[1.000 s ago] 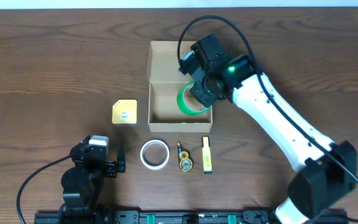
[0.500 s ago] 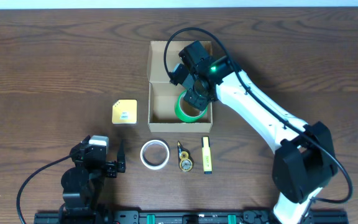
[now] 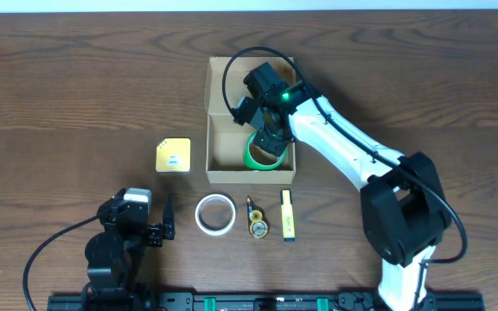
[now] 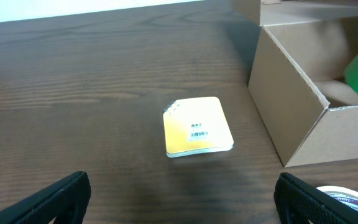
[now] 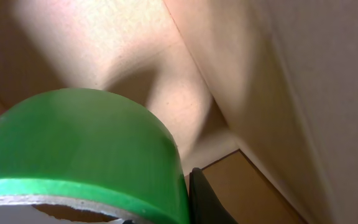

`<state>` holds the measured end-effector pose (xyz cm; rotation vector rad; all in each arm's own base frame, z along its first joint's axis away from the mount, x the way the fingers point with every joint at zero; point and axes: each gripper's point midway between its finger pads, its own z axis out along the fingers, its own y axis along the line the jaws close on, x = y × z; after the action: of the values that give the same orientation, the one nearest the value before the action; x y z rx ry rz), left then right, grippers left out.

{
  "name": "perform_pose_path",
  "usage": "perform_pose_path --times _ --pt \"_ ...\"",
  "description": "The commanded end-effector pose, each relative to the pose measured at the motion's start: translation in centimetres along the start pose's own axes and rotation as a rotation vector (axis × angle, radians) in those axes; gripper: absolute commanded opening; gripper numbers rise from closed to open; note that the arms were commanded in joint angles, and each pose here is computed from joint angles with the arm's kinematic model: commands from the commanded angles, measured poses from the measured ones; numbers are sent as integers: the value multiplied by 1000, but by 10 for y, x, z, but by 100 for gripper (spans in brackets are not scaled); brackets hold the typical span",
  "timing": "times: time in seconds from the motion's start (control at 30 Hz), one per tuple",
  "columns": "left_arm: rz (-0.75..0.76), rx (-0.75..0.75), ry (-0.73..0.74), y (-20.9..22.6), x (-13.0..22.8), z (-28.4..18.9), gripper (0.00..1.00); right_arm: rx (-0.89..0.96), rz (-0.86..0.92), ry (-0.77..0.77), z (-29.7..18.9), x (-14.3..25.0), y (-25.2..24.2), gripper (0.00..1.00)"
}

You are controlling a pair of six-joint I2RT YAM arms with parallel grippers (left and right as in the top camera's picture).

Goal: Pack container
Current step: 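Carry the green tape into the box and release it, then withdraw the right gripper and move toward the yellow highlighter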

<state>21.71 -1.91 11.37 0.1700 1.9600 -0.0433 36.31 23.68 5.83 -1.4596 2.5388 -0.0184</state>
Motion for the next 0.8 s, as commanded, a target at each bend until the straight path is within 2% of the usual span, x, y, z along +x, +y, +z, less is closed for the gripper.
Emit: perform_pose_path --times 0.0,0.07,0.1,0.13,0.4,0.6,0.77 --pt "11 11 19 -2 8 3 95 -2 -19 2 7 -5 0 1" --pt "11 11 19 -2 8 3 95 -2 -20 1 9 -5 0 1" --pt "11 10 19 -2 8 3 95 0 -19 -2 9 -6 0 4" --pt "11 11 19 -2 8 3 95 1 -19 -6 9 -7 -1 11" --pt "11 11 19 -2 8 3 95 10 -19 -23 8 -11 -3 30" --pt "11 11 19 -2 8 3 95 32 -41 -81 -9 -32 -1 31" --pt "11 10 19 -2 8 3 96 93 -58 -234 -76 -69 -3 34"
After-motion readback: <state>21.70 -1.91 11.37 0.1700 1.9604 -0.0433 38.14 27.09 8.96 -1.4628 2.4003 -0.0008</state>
